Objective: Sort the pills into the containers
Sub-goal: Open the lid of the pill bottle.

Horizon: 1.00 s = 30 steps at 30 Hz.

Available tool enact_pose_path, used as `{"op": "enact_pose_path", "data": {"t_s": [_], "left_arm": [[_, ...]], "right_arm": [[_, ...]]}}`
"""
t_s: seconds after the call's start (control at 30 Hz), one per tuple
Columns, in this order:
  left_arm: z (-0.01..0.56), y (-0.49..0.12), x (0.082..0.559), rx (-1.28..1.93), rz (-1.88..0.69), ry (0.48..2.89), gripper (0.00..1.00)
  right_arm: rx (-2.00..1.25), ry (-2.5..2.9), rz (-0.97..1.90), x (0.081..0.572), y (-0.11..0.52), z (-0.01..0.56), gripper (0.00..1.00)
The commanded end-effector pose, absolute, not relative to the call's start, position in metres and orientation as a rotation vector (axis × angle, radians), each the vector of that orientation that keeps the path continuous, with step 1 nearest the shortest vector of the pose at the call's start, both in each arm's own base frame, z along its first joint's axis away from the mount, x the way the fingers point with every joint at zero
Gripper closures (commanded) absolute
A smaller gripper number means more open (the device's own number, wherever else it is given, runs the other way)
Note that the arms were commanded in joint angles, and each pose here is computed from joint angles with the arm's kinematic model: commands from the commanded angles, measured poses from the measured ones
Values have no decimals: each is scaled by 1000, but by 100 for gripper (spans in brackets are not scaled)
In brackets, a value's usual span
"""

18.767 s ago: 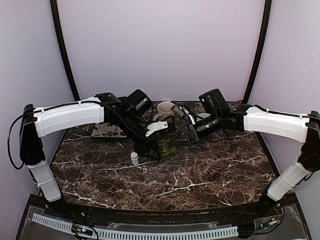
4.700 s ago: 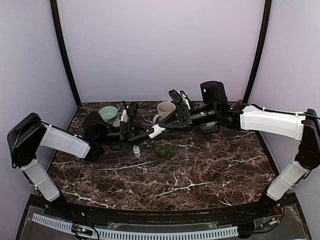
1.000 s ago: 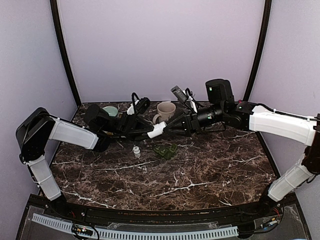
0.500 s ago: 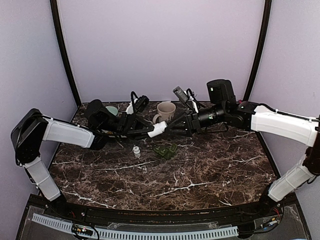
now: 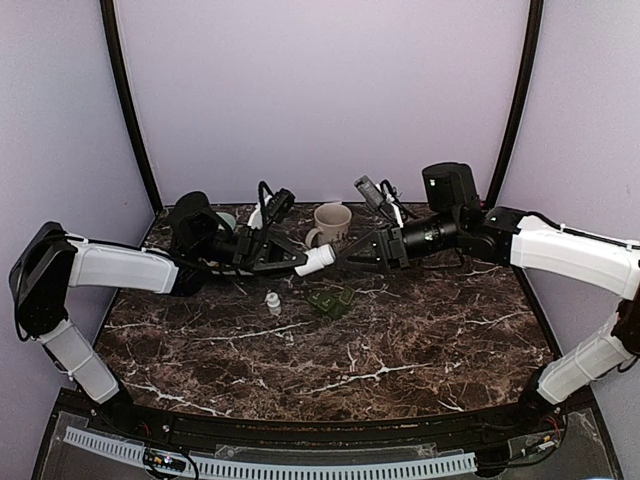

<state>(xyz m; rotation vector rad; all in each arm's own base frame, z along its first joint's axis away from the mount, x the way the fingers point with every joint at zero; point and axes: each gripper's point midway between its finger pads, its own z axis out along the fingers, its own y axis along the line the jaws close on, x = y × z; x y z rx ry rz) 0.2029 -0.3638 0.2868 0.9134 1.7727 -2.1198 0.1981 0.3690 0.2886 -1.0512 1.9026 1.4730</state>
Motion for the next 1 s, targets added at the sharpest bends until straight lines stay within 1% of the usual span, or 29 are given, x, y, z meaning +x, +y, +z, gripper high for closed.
{"op": "enact_pose_path", "data": {"t_s": [0.0, 0.27, 0.4, 0.6, 0.77, 0.97], "left_arm": [[294, -358, 202, 949, -1998, 1737, 87], [289, -357, 207, 956, -1877, 1752, 87], [286, -356, 213, 957, -1778, 1770, 87], [290, -353, 221, 971, -1641, 1752, 87], [293, -350, 222, 986, -1585, 1730, 87], [292, -347, 222, 1001, -1539, 1729, 87]], "right_arm": [[-940, 1892, 1552, 202, 368, 315, 41], [-784, 2023, 1630, 211, 374, 335, 44], [-682, 2136, 1671, 216, 378, 333, 45], [-598, 2282, 1596, 224, 375, 318, 46], [-541, 2357, 1587, 228, 378, 308, 46], [-508, 2372, 1646, 229, 382, 312, 46]]}}
